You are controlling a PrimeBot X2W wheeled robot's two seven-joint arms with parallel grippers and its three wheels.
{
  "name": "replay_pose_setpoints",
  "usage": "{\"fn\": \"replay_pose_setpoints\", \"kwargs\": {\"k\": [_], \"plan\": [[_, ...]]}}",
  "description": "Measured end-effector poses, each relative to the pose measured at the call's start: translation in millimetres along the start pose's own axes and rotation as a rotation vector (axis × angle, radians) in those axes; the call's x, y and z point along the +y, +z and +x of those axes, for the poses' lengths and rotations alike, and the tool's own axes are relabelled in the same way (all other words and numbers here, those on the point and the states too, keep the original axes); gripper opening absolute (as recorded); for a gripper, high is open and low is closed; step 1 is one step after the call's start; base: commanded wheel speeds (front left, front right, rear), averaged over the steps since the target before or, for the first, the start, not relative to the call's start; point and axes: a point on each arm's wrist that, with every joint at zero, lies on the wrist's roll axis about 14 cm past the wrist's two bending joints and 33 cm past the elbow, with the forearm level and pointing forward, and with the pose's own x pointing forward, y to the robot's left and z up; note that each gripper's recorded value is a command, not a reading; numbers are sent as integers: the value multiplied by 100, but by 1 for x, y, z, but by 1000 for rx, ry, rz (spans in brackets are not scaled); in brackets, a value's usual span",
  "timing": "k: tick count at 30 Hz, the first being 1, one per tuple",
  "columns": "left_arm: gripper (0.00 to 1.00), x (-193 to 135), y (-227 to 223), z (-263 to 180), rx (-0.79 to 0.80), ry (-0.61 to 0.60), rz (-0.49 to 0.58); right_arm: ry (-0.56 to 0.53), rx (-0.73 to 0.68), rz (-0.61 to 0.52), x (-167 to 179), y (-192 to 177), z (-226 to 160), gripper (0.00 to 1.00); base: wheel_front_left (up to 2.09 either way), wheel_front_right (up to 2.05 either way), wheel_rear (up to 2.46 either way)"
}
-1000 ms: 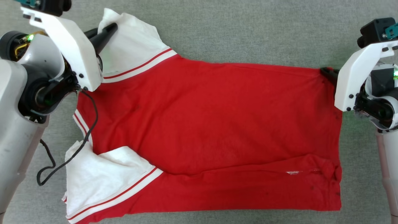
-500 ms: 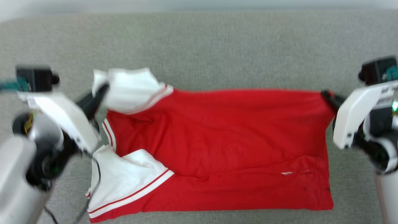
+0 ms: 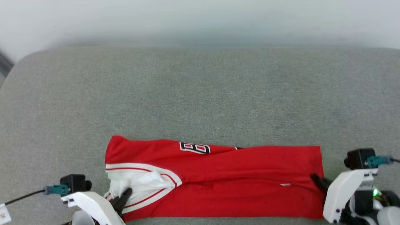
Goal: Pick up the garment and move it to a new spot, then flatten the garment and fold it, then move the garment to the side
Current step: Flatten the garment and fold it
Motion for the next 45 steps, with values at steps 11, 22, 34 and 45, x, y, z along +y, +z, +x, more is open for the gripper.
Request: {"fn": "replay_pose_setpoints", "kwargs": {"k": [11, 22, 34, 45], "plan": [[100, -8, 33, 0, -243, 42, 208, -8, -134, 12, -3, 0, -22, 100, 0, 0, 0], [100, -66, 104, -27, -650, -31, 383, -80, -184, -6, -28, 40, -59, 100, 0, 0, 0], [100, -79, 128, -75, -870, 28, 514, -45, 82, 0, -7, 5, -35, 100, 0, 0, 0], [100, -69, 116, -68, -829, 41, 504, 1, 271, 78, 7, -41, 6, 100, 0, 0, 0]]}}
